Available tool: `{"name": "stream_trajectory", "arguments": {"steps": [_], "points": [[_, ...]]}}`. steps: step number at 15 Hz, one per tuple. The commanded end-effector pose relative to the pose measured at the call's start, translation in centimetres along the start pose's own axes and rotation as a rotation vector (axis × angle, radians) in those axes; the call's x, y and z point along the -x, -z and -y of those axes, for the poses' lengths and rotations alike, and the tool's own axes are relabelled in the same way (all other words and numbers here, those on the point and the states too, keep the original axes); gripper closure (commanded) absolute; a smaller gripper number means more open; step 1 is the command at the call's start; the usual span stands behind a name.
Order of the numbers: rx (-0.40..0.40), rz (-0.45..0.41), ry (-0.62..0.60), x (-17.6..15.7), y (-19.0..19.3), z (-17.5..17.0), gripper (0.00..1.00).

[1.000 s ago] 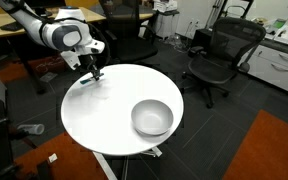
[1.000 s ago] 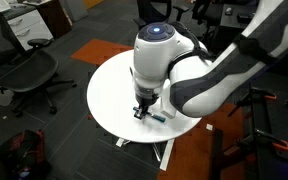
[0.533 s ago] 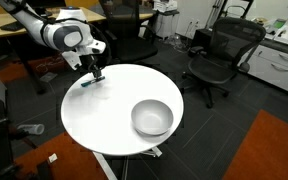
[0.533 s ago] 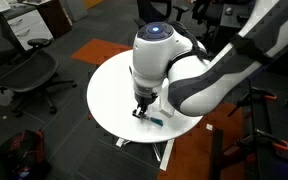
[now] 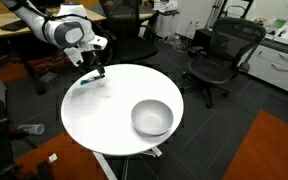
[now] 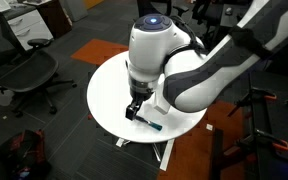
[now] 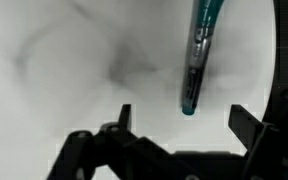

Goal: Pick the marker and put it on the table

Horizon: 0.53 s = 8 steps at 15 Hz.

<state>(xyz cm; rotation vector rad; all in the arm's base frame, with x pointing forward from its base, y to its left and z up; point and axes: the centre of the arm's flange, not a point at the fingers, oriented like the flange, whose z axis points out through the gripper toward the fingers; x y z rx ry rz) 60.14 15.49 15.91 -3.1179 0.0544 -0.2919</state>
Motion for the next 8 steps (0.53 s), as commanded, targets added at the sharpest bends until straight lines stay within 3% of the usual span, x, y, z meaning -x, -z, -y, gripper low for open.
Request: {"name": "stream_trajectory", "arguments": {"steps": [1,5,6,8], "points": [[-0.028,-0.019,-0.023,-0.4,2.0,-0.2,0.00],[-0.072,-0.030,-0.016,-0.7,3.1,-0.2,0.00],[-0.030,-0.020,-0.028,-0.8,1.7,0.2,0.00],[-0.045,-0.023,-0.026,-1.0,2.1,0.3,0.00]]}}
